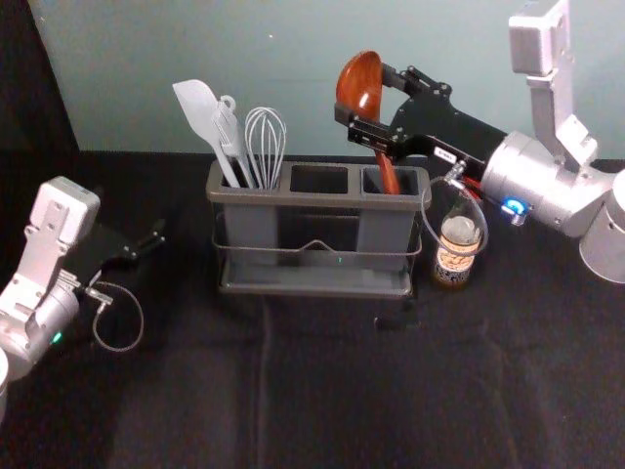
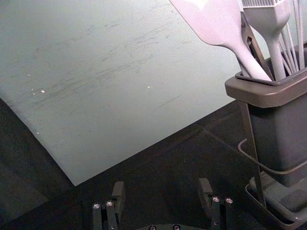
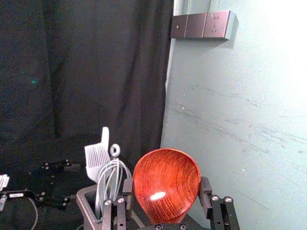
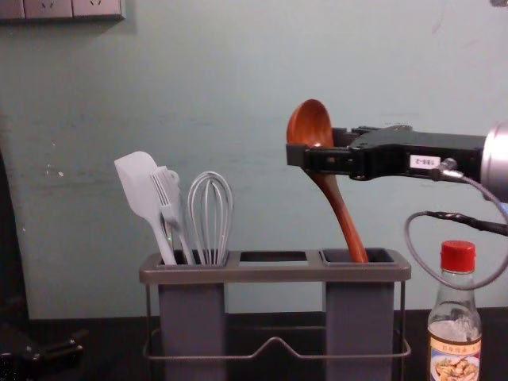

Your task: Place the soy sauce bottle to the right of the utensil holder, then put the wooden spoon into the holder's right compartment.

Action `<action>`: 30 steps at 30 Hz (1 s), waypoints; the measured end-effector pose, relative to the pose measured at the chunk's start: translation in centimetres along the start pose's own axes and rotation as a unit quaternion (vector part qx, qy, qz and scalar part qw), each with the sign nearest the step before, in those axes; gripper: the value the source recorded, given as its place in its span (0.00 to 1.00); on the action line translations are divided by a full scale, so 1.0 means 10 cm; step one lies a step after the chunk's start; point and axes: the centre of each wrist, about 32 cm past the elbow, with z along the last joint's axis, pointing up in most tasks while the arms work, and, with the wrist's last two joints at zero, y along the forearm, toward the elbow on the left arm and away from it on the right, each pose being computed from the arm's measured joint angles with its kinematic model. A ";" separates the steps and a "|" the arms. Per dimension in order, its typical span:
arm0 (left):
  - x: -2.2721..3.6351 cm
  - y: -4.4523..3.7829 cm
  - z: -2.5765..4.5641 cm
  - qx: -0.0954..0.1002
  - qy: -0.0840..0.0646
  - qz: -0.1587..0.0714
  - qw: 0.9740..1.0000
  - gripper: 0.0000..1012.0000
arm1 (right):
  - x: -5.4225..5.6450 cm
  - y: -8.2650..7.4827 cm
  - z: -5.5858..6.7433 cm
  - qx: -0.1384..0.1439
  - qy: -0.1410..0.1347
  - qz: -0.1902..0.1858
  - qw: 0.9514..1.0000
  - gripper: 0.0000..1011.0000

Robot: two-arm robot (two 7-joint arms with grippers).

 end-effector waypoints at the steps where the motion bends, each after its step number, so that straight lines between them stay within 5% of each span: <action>1: 0.000 0.000 0.000 0.000 0.000 0.000 1.000 0.99 | -0.01 -0.02 0.01 0.000 -0.001 -0.001 1.000 0.82; 15: 0.000 0.000 0.000 0.000 0.000 0.000 1.000 0.99 | -0.09 -0.26 0.01 -0.020 -0.004 -0.017 1.000 0.82; 30: 0.000 0.000 0.000 0.000 0.000 0.000 1.000 0.99 | -0.09 -0.27 -0.09 -0.036 0.004 -0.025 0.999 0.82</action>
